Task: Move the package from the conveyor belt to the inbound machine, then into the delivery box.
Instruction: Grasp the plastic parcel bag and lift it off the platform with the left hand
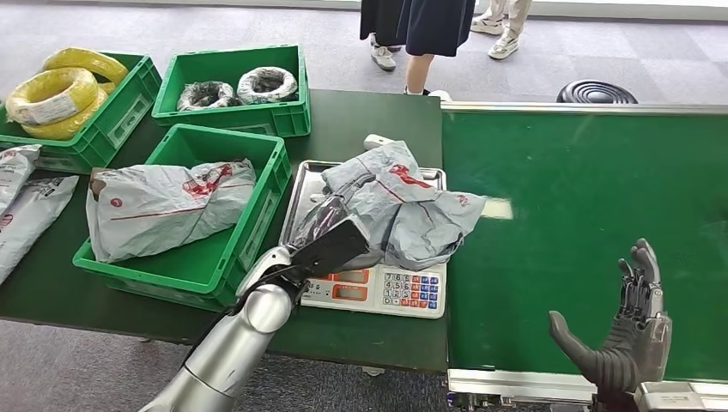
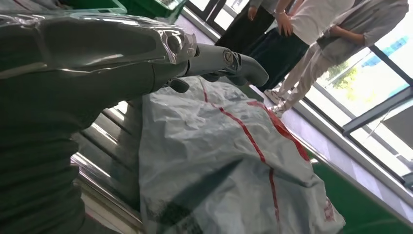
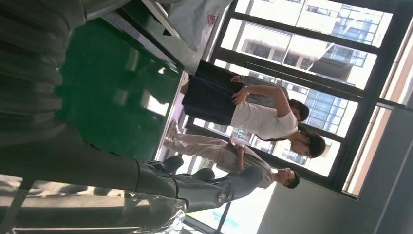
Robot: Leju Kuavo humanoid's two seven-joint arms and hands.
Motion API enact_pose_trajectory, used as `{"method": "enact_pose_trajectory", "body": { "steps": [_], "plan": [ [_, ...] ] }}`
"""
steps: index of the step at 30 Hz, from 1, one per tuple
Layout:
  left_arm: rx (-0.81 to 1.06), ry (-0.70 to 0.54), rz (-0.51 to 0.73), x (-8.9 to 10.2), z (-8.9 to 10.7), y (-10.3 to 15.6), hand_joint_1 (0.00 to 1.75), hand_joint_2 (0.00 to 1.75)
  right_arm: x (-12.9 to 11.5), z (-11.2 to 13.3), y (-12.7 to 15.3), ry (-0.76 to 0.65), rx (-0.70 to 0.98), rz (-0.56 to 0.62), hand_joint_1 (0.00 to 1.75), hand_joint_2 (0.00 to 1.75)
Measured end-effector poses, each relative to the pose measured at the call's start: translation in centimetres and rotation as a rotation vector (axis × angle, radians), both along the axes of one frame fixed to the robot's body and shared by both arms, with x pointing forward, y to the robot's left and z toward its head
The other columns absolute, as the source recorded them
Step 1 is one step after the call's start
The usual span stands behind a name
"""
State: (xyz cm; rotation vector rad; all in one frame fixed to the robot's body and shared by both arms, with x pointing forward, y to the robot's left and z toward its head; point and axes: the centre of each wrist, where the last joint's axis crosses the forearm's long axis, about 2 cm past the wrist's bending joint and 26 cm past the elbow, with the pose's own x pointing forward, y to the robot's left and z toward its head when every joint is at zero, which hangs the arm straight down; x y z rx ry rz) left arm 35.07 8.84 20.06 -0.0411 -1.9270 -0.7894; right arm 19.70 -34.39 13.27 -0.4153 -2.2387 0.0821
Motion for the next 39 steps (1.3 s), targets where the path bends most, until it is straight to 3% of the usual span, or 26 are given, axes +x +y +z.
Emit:
{"method": "enact_pose_trajectory", "body": {
  "steps": [6, 14, 18, 22, 27, 29, 31, 33, 39],
  "plan": [
    [0.033, 0.007, -0.001, 0.5, 0.7, -3.2, 0.00, 1.75, -0.2, 0.3, 1.2, -0.030, 0.028, -0.004, 0.00, 1.75],
    [0.144, -0.126, 0.185, 0.6, 1.1, -6.4, 0.00, 1.75, -0.1, 1.3, 3.0, -0.103, 0.098, 0.005, 0.00, 1.75],
    [0.264, -0.145, 0.243, 0.5, 0.4, -7.3, 0.26, 1.75, -0.4, 1.9, 3.7, -0.136, 0.143, 0.010, 0.00, 1.75],
    [0.461, -0.167, 0.302, 0.7, -0.6, -7.4, 0.03, 1.75, -0.3, 2.7, 4.7, -0.164, 0.173, 0.048, 0.00, 1.75],
    [0.661, -0.185, 0.370, 1.6, -2.4, -6.0, 0.00, 1.75, 0.4, 3.3, 5.9, -0.186, 0.193, 0.125, 0.00, 1.75],
    [0.728, -0.176, 0.398, 2.0, -3.0, -5.2, 0.67, 1.75, 0.8, 3.5, 6.2, -0.195, 0.197, 0.155, 0.00, 1.75],
    [0.784, -0.157, 0.422, 2.5, -3.4, -4.4, 1.52, 1.75, 1.3, 3.8, 6.6, -0.203, 0.196, 0.179, 0.00, 1.75],
    [0.817, -0.142, 0.439, 2.9, -3.7, -3.6, 1.72, 1.75, 1.7, 3.9, 7.0, -0.208, 0.192, 0.198, 0.00, 1.75],
    [0.737, -0.107, 0.439, 3.7, -4.1, -1.7, 1.75, 1.75, 2.7, 3.7, 7.7, -0.203, 0.182, 0.225, 0.00, 1.75]
  ]
}}
